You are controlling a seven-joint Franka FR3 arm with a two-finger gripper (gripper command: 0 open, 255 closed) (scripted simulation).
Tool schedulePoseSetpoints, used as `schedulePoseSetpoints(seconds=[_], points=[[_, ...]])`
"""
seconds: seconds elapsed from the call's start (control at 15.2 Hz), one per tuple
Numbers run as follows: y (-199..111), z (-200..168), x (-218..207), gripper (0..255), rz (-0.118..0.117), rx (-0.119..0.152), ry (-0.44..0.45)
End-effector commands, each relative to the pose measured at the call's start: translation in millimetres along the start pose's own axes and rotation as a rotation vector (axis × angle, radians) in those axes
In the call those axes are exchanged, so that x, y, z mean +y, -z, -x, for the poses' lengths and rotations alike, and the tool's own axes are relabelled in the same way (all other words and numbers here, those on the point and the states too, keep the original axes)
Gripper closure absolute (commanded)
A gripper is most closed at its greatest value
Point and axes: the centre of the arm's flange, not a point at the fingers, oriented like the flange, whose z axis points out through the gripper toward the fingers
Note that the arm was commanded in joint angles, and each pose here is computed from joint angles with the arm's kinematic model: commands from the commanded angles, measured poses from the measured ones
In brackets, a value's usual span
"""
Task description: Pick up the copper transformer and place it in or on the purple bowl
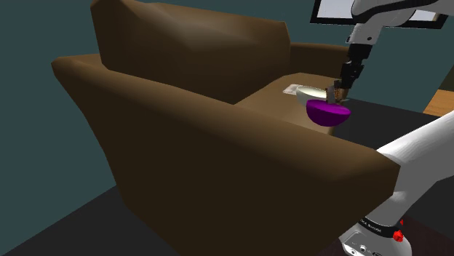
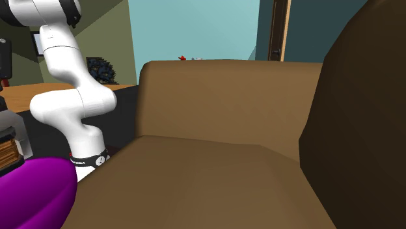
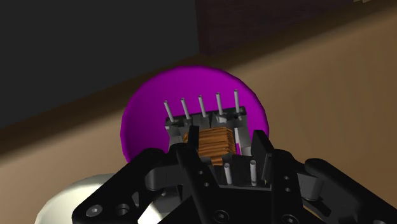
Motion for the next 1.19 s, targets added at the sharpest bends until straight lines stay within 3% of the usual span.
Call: schedulePoseSetpoints(seconds=[0.0,0.33,0.59,1.12], points=[[0,0,0,0,0.0,0.001,0.0],[0,0,0,0,0.0,0.001,0.0],[50,0,0,0,0.0,0.001,0.0],[50,0,0,0,0.0,0.001,0.0]])
